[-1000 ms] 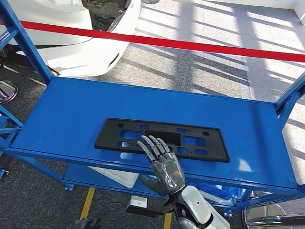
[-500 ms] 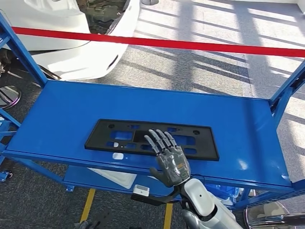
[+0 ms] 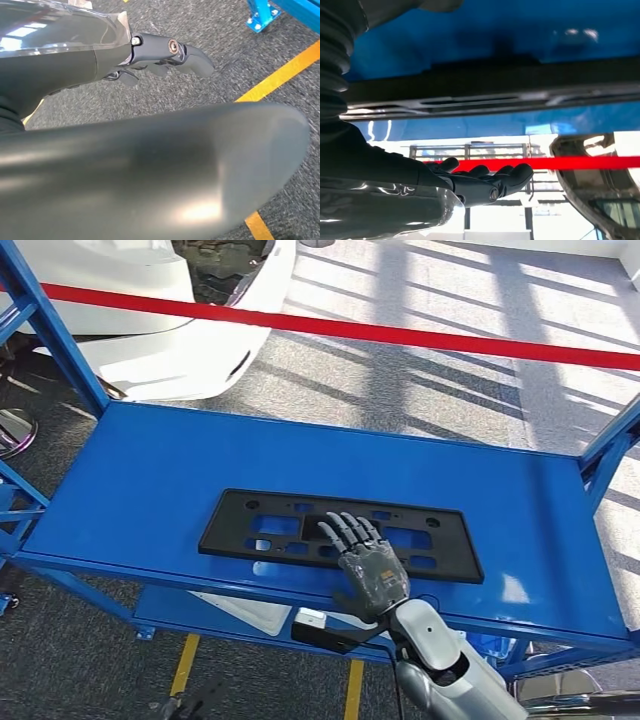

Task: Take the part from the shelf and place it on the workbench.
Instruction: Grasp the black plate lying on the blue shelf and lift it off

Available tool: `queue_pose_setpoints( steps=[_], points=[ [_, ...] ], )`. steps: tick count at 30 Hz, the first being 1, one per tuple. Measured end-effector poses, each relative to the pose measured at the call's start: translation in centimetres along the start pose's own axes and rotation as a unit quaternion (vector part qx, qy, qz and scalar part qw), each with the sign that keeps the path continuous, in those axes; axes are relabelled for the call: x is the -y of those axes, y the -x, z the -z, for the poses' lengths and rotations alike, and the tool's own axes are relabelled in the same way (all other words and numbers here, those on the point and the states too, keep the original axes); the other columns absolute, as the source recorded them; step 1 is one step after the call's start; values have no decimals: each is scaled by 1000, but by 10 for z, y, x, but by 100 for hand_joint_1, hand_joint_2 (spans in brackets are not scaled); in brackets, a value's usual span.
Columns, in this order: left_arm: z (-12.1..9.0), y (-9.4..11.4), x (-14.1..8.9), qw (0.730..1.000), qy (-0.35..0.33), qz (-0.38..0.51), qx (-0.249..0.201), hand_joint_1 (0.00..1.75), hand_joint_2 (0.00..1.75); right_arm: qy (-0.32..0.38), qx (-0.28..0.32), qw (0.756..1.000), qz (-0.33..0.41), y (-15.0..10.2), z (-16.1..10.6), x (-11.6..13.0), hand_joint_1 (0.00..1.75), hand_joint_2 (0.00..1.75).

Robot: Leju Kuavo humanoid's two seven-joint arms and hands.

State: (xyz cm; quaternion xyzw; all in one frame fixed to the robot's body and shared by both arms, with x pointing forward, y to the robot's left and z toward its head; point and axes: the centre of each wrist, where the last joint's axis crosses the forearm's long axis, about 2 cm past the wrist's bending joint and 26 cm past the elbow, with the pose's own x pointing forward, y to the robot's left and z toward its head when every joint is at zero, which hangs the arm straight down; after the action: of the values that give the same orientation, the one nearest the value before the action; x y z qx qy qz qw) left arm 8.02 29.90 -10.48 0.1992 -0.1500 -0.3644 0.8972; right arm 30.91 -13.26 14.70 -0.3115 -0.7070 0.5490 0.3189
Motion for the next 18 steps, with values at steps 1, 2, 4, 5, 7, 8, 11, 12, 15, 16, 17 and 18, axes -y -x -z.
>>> queue_pose_setpoints(
  steps=[1, 2, 4, 5, 7, 8, 11, 12, 15, 16, 17, 18],
  points=[
    [0, 0, 0, 1000, 0, -1, 0, 0, 0, -7, -2, 1000, -2, 2, 0, -1, 0, 175],
    [0, 1, 0, 1000, -1, -3, 0, 0, 0, -11, -4, 1000, -3, 4, 0, -1, 0, 175],
    [0, 1, 0, 1000, -1, -4, 1, 0, 0, -15, -6, 1000, -7, 7, 2, 0, 0, 175],
    [0, 1, 0, 1000, -1, -5, 1, 0, 0, -16, -8, 1000, -9, 8, 3, 0, 0, 175],
    [0, 2, 1, 1000, 0, -6, 0, 0, 0, -19, -12, 1000, -12, 11, 4, 1, 0, 175],
    [-1, 3, 2, 1000, 1, -6, -1, 0, 0, -19, -13, 1000, -14, 11, 4, 1, 44, 175],
    [-1, 6, 3, 1000, 1, -7, -2, 0, 0, -19, -15, 1000, -17, 12, 6, 2, 175, 175],
    [-1, 6, 3, 1000, 1, -7, -2, 0, 0, -20, -15, 1000, -17, 13, 6, 1, 175, 175],
    [-2, 9, 5, 1000, 4, -6, -4, 0, 0, -25, -17, 999, -18, 13, 5, -1, 175, 175],
    [-2, 10, 6, 1000, 5, -6, -5, 0, 0, -26, -17, 999, -18, 13, 5, -1, 175, 175],
    [-3, 11, 7, 1000, 5, -5, -5, 0, 0, -27, -18, 999, -18, 13, 4, -2, 175, 175],
    [-3, 12, 6, 1000, 5, -5, -5, 0, 0, -27, -18, 999, -18, 13, 4, -2, 175, 175]
  ],
)
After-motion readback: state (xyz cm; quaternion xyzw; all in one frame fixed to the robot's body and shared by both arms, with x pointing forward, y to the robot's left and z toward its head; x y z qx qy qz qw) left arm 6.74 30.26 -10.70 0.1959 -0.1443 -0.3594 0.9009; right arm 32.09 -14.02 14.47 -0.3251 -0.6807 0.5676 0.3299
